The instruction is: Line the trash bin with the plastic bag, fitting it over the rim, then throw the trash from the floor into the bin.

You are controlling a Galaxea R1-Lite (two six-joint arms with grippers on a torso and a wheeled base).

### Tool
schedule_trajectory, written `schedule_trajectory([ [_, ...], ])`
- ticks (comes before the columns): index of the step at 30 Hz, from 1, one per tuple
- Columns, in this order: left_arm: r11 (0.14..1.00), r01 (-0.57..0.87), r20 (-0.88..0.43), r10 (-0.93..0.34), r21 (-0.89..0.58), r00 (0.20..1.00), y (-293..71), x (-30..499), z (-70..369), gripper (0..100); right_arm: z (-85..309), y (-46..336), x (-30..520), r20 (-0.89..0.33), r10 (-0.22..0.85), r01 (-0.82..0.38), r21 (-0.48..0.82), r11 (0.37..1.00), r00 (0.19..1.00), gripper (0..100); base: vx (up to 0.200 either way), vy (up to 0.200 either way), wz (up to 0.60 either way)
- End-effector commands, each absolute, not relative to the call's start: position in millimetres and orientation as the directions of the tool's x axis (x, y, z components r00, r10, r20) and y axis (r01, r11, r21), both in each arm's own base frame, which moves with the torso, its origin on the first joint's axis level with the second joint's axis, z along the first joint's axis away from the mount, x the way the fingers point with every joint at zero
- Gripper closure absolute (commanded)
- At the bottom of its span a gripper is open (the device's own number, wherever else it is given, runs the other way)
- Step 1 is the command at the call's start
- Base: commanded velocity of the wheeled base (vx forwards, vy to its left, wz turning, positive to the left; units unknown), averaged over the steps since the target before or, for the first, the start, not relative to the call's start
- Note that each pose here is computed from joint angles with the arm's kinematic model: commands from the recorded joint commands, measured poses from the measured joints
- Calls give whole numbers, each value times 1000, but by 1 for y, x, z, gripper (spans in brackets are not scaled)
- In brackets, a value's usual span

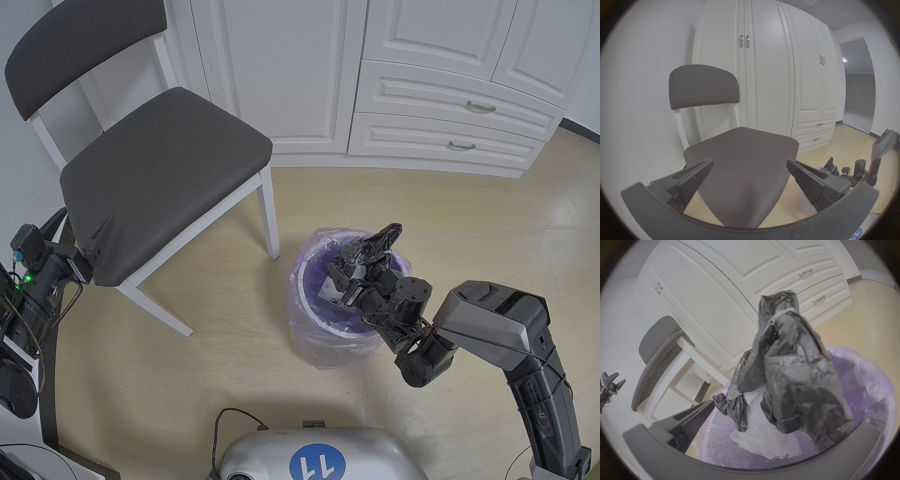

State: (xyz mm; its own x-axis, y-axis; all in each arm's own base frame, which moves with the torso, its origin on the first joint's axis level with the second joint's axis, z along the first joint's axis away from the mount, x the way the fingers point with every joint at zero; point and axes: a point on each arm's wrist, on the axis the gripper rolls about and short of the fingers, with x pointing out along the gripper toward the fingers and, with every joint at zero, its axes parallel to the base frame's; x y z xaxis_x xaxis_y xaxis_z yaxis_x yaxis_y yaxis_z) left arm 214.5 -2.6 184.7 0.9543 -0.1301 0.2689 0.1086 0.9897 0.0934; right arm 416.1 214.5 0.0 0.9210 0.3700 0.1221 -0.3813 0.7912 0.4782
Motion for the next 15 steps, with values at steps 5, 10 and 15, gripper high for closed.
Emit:
schedule_trajectory([
  [5, 990, 109, 269, -130, 93, 954, -3, 214, 185, 0, 34, 216, 397, 164, 389, -418, 477, 773, 907, 0, 0, 0, 0],
  [10, 990, 109, 269, -130, 93, 954, -3, 214, 185, 0, 66, 222, 362, 180, 457, -484, 472, 737, 871, 0, 0, 0, 0],
  [15, 990, 109, 267, -130, 93, 955, -3, 215, 184, 0, 92, 219, 343, 205, 489, -525, 462, 715, 848, 0, 0, 0, 0],
])
